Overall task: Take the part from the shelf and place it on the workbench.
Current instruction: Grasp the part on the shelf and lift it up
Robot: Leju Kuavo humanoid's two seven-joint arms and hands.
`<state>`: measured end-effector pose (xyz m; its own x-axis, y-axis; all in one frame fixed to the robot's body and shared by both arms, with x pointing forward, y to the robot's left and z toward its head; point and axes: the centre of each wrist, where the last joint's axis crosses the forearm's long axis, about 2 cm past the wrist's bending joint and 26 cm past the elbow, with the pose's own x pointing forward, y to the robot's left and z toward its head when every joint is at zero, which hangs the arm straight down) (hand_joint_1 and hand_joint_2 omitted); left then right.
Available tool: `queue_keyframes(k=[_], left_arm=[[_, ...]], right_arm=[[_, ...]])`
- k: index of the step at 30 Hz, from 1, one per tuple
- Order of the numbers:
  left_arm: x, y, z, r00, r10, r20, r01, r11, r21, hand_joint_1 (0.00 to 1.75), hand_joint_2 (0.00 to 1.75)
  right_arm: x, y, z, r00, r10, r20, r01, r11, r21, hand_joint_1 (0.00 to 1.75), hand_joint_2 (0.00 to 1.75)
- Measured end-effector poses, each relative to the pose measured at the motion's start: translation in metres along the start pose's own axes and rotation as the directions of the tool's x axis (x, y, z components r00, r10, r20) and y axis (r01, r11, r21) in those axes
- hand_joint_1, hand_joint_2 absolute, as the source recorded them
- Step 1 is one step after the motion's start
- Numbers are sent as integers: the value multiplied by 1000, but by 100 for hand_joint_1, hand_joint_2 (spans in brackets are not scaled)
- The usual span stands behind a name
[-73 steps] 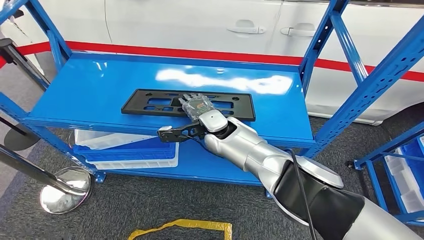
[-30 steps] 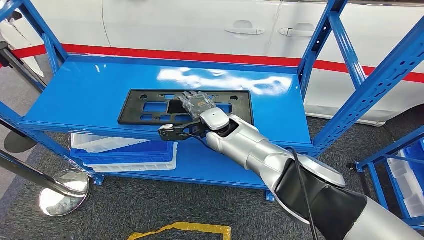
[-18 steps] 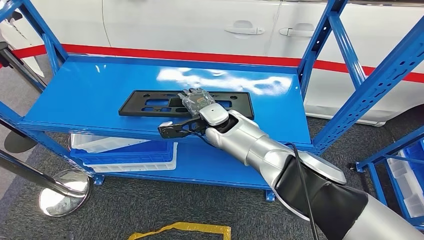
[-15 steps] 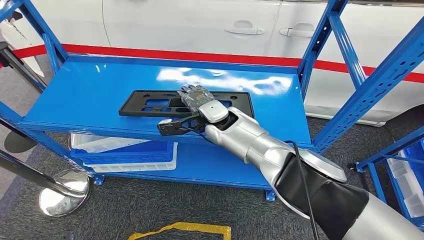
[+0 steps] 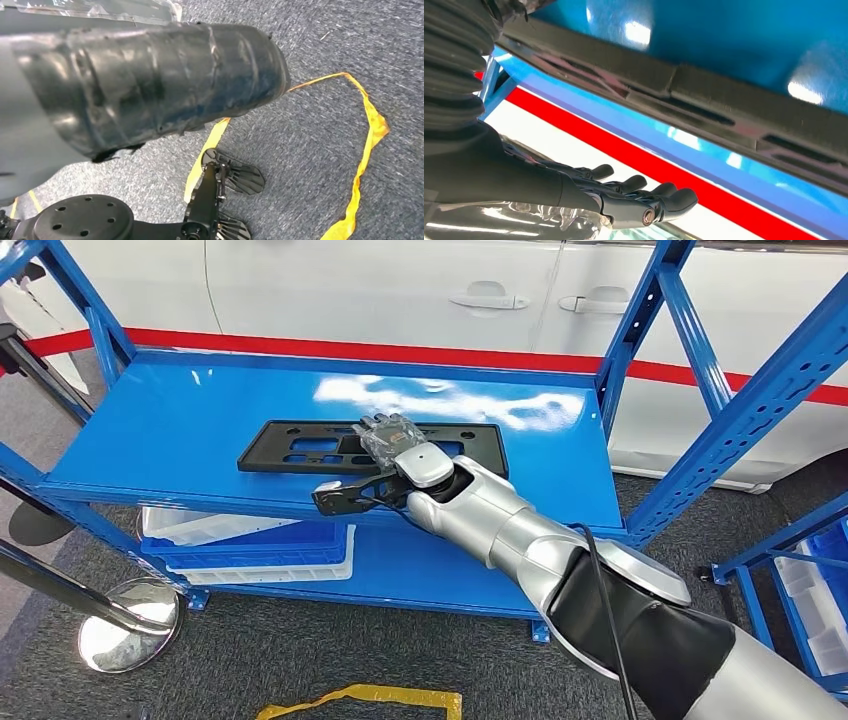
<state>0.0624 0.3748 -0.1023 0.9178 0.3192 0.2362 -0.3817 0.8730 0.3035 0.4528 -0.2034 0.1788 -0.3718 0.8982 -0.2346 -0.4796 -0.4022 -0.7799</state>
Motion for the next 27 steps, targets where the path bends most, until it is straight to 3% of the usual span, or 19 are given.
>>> queue_keyframes(k=[10,14,27], left_arm=[[0,0,0,1000,3,-8,-3,1000,4,0,0],[0,0,0,1000,3,-11,-3,1000,5,0,0],[0,0,0,1000,0,-16,0,1000,8,0,0]], right_arm=[[5,11,-2,1000,-4,8,4,1000,23,0,0],[5,12,-2,1000,-4,5,4,999,32,0,175],[2,22,-3,999,17,-49,-15,999,47,0,175]])
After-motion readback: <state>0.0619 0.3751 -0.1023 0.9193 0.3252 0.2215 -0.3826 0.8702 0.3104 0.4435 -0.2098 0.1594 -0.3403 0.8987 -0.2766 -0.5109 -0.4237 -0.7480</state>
